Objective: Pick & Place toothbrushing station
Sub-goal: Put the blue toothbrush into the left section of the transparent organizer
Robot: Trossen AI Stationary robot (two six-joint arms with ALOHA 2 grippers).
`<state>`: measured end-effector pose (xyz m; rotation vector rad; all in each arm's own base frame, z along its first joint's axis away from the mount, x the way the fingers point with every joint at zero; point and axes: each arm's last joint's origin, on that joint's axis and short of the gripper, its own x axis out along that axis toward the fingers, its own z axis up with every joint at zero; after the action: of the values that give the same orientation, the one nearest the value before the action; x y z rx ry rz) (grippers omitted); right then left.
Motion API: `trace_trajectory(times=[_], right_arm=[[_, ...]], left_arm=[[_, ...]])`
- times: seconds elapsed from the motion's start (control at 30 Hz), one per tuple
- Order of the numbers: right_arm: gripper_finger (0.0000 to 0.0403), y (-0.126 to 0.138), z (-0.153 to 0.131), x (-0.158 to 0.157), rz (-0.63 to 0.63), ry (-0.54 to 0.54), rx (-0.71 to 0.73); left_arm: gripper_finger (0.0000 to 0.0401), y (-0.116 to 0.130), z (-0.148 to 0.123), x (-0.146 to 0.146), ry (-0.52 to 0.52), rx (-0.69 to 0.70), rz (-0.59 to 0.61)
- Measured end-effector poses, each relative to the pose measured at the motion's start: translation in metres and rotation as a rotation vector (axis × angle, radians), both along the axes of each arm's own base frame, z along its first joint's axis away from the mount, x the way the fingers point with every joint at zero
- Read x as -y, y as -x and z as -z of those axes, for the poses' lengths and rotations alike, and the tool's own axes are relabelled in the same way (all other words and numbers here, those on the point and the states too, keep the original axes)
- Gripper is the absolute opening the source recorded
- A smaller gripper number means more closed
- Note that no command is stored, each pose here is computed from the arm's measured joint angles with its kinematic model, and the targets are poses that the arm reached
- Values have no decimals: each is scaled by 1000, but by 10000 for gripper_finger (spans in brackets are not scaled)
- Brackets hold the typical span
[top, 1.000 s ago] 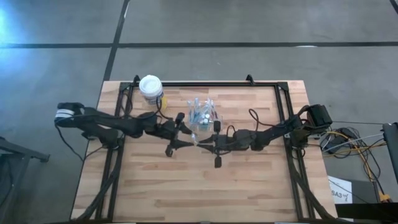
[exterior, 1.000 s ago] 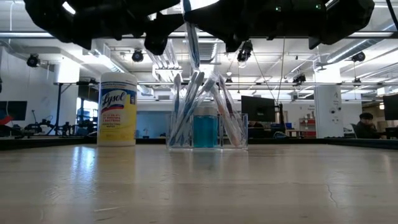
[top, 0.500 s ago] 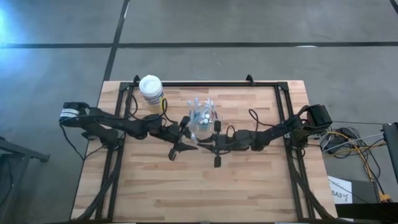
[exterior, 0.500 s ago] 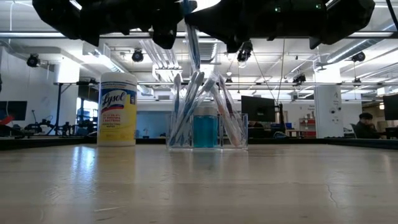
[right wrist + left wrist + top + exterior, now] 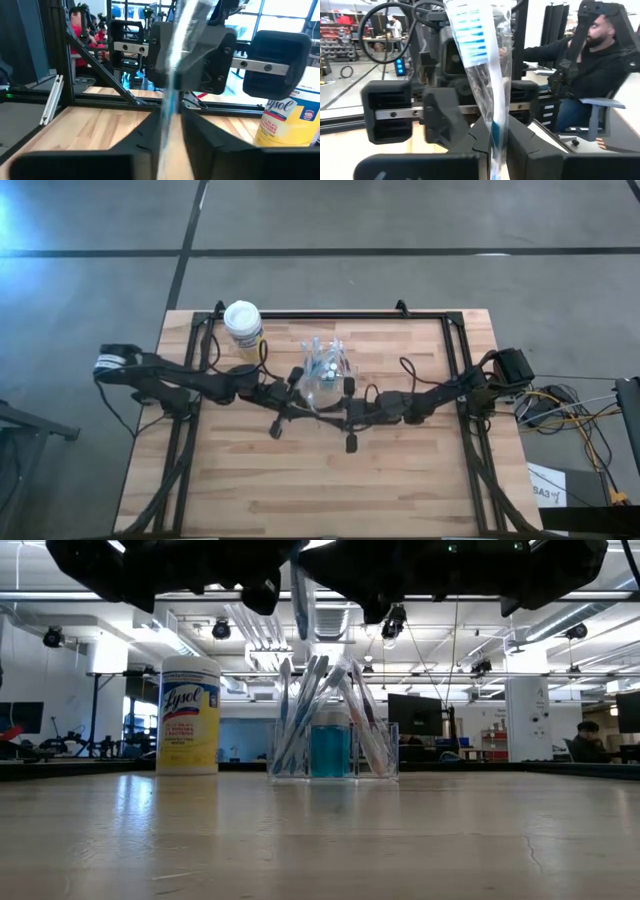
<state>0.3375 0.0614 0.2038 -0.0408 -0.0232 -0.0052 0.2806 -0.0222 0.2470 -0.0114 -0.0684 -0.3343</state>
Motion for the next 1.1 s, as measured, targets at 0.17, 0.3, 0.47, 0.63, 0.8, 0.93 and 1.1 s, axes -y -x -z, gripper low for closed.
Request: trace_trajectory(times=[0.17, 0.3, 0.47, 0.63, 0.8, 0.93, 1.1], right_arm=[[142, 1, -4, 0, 12, -21, 16], [182, 9, -17, 1, 10, -69, 38], [184, 37, -31, 1, -11, -46, 19], [128, 84, -46, 10, -17, -61, 100], [35, 131, -44, 22, 14, -76, 143], [14, 162, -31, 31, 90, -66, 83], [8, 194, -15, 36, -16, -11, 189]], left_arm=[[27, 11, -3, 0, -3, 6, 16], [27, 31, -6, -1, -1, 31, 8], [27, 66, -2, -5, -1, 31, -50], [27, 99, 7, -7, 18, 23, -84], [27, 126, 25, -10, 55, 29, -130], [27, 141, 34, -13, 60, 31, -200], [27, 146, 31, -19, 19, 21, -273]])
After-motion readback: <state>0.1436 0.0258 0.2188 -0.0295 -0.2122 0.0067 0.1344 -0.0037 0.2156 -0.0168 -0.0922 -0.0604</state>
